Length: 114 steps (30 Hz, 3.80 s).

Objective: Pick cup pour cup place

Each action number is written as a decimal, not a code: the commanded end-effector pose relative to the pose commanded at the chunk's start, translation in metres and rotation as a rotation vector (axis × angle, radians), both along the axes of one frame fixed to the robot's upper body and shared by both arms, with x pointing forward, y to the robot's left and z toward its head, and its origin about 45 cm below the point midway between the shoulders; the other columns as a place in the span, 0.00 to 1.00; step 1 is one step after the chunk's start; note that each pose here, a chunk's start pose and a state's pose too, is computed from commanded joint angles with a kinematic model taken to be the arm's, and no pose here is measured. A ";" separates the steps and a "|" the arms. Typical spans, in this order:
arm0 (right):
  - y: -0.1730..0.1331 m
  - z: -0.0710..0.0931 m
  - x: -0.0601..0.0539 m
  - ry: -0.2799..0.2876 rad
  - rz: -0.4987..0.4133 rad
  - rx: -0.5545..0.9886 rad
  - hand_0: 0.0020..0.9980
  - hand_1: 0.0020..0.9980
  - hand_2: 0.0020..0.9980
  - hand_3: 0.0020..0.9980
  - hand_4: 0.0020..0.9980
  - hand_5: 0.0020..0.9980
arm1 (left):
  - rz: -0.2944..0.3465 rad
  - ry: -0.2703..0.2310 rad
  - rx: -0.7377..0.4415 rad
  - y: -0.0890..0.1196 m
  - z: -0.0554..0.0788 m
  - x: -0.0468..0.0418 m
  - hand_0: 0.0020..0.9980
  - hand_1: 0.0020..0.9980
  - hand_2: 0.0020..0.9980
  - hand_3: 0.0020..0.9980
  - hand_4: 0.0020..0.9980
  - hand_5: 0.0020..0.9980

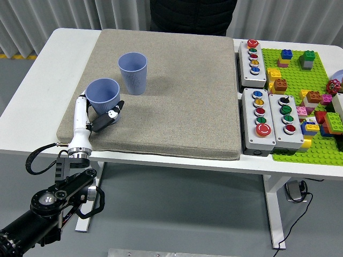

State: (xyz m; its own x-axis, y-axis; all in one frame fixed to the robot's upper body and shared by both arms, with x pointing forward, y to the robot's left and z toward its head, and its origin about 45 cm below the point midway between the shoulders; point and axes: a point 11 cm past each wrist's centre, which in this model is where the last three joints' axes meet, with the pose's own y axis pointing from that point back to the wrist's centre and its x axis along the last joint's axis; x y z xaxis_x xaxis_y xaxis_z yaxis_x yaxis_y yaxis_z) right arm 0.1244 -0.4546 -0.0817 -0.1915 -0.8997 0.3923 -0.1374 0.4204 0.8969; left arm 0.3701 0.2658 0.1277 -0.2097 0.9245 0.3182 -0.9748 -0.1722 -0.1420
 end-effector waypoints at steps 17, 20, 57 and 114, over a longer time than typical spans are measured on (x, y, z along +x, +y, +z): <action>-0.001 0.001 0.003 -0.007 0.000 -0.001 0.70 0.68 0.61 0.60 0.04 0.39 | -0.004 -0.002 0.032 -0.001 0.002 0.0031 0.61 0.65 0.73 0.71 0.85 0.31; -0.001 0.001 0.003 -0.007 0.001 -0.001 0.70 0.68 0.61 0.60 0.04 0.39 | -0.003 0.003 0.038 0.000 0.002 0.0037 0.61 0.65 0.73 0.71 0.85 0.31; 0.000 0.002 0.007 -0.010 0.002 0.000 0.70 0.68 0.61 0.60 0.04 0.39 | -0.034 0.029 0.039 -0.001 -0.002 0.0035 0.67 0.70 0.84 0.80 0.93 0.40; -0.004 0.004 0.007 -0.014 0.002 -0.008 0.70 0.68 0.61 0.60 0.04 0.40 | -0.091 0.028 0.088 0.013 0.010 -0.0198 0.82 0.87 1.00 0.99 0.98 0.48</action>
